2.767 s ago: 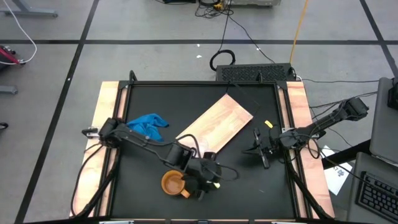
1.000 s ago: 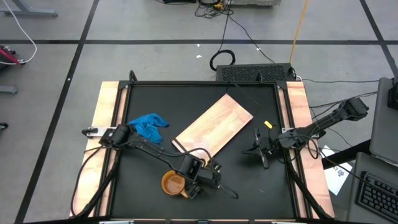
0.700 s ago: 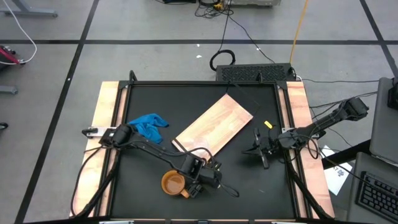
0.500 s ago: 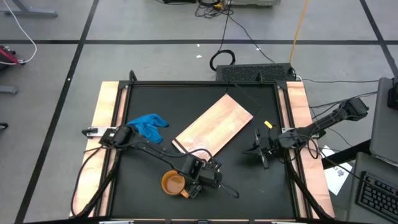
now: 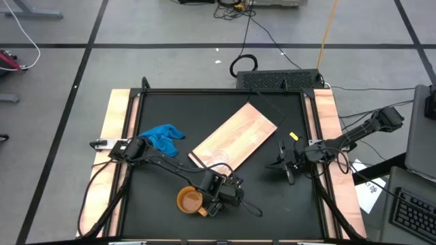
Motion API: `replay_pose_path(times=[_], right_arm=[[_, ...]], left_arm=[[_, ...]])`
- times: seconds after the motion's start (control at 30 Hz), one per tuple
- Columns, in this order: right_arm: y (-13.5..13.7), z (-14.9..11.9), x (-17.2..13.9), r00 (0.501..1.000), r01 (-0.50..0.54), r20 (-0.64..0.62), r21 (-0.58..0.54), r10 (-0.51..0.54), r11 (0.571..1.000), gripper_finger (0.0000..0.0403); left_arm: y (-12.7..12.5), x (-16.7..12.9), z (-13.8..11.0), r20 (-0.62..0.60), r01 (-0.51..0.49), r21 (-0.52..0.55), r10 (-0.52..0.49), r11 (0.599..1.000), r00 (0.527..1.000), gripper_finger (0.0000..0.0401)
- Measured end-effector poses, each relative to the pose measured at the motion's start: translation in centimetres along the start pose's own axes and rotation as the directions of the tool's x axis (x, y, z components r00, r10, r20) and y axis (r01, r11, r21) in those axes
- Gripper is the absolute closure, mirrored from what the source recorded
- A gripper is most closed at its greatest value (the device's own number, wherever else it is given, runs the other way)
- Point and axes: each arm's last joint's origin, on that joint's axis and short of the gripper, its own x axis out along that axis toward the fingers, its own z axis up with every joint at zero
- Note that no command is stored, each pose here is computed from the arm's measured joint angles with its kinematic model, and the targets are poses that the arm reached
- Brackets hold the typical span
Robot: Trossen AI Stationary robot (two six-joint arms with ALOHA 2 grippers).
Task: Stack small to large cups/mugs on shelf
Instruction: Put the yellow mug on the shelf
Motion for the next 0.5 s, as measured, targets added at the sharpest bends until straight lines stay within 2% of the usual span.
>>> replay_pose_path(times=[0.3, 0.5], right_arm=[[0.00, 0.00, 0.00, 1.000, 0.000, 0.000, 0.000, 0.000, 1.000, 0.0403], [0.00, 0.00, 0.00, 1.000, 0.000, 0.000, 0.000, 0.000, 1.000, 0.0403]], left_arm=[[0.00, 0.00, 0.00, 0.000, 0.000, -0.002, 0.000, 1.000, 1.000, 0.0251], [0.00, -0.02, 0.01, 0.001, 0.000, -0.003, 0.000, 1.000, 1.000, 0.0276]])
